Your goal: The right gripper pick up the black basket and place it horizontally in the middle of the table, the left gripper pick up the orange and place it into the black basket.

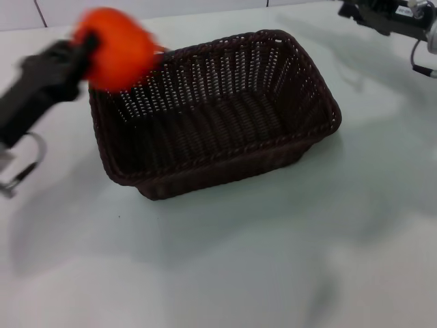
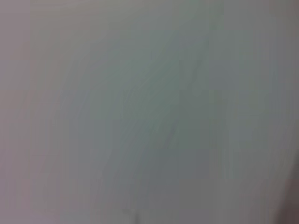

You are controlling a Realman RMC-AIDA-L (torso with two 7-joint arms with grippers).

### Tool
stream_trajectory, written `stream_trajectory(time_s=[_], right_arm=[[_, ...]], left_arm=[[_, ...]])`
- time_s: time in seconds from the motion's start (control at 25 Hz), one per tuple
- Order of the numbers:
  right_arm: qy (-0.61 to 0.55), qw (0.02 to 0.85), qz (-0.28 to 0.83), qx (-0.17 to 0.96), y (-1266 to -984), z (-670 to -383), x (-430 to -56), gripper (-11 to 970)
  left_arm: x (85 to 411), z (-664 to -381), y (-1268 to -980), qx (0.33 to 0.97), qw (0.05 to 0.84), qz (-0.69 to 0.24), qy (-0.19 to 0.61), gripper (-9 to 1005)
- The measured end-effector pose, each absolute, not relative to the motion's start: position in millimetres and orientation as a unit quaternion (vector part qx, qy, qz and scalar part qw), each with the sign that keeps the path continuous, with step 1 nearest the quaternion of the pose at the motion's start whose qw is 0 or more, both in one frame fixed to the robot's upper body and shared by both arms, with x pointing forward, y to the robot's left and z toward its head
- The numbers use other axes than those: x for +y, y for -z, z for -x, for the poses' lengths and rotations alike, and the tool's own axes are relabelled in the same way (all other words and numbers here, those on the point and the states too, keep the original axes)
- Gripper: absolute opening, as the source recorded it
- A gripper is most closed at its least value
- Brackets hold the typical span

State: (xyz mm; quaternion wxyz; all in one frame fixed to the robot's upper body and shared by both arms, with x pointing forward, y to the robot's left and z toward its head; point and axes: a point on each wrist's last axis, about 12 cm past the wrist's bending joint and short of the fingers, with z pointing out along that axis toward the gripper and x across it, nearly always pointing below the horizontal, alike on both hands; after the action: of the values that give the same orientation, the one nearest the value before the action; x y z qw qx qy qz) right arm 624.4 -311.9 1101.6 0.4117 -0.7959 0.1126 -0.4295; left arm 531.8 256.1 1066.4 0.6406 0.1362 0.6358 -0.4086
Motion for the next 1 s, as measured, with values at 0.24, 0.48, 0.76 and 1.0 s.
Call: stream_trajectory(time_s=[0.24, 0.48, 0.76, 1.0], right_arm=[[0.470, 0.418, 0.772, 0.094, -1105, -627, -302, 660], [0.540, 0.424, 0.721, 0.091, -1114, -627, -300, 660], [0.646, 0.378, 0.663, 0.029, -1125, -622, -302, 659], [0.750, 0.230, 0.620, -0.031, -1119, -615, -310, 659]], left_arm=[[221, -550, -1066, 0.663, 0.592, -0.168, 0.427, 151], [221, -551, -1067, 0.662, 0.598, -0.160, 0.423, 373], [257, -534, -1065, 0.634, 0.666, -0.090, 0.384, 684], [299, -492, -1057, 0.570, 0.774, -0.012, 0.277, 905]])
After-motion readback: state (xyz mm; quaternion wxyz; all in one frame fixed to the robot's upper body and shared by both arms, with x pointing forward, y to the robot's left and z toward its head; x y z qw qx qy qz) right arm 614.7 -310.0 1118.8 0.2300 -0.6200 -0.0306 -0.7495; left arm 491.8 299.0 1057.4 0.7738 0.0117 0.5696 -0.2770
